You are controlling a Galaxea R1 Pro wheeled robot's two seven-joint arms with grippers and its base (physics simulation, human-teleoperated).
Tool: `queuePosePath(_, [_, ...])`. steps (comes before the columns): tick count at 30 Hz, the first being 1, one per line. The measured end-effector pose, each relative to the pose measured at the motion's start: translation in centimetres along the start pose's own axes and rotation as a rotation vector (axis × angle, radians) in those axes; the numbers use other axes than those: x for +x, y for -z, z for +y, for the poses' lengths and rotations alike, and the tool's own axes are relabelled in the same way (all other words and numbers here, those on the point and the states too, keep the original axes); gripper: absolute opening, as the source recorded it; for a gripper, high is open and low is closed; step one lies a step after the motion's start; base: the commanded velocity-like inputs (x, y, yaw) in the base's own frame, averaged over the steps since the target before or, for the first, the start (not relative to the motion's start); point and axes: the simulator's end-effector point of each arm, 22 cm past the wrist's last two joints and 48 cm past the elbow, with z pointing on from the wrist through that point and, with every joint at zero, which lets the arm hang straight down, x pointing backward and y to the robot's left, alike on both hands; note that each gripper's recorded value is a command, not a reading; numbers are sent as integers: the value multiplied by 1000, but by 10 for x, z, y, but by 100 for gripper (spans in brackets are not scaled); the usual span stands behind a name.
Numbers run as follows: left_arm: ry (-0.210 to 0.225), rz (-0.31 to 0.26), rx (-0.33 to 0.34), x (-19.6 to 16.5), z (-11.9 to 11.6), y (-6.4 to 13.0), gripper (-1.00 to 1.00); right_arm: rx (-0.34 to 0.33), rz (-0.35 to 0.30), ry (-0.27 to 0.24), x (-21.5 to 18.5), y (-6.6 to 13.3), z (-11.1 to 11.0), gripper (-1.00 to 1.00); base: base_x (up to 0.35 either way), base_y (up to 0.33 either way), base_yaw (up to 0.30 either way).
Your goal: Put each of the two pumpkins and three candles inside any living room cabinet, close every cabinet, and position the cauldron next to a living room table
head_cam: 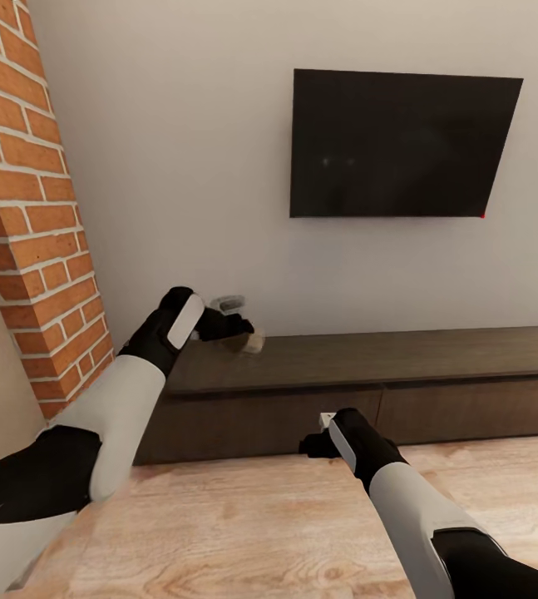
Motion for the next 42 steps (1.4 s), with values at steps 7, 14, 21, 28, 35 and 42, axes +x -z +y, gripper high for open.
queuePosePath(7, [78,-13,154,-20,-40,14,-100,-36,-17,-26,-4,0,8,100,0,0,0])
queuePosePath(14, [123,-12,235,-24,-57,20,-100,-140,-110,-147,-26,3,28,100,0,0,0])
queuePosePath(21, [211,-50,454,-63,-109,58,-100,-181,-138,-221,-26,1,29,100,0,0,0])
queuePosePath(28, [258,-45,555,-67,-130,70,-100,-274,-125,-357,-6,-7,44,100,0,0,0])
queuePosePath(35, [261,-50,575,-70,-134,74,-100,-467,-135,-469,-7,-1,50,100,0,0,0])
queuePosePath(42, [262,-56,623,-72,-142,81,-100,-656,-142,-574,8,2,61,100,52,0,0])
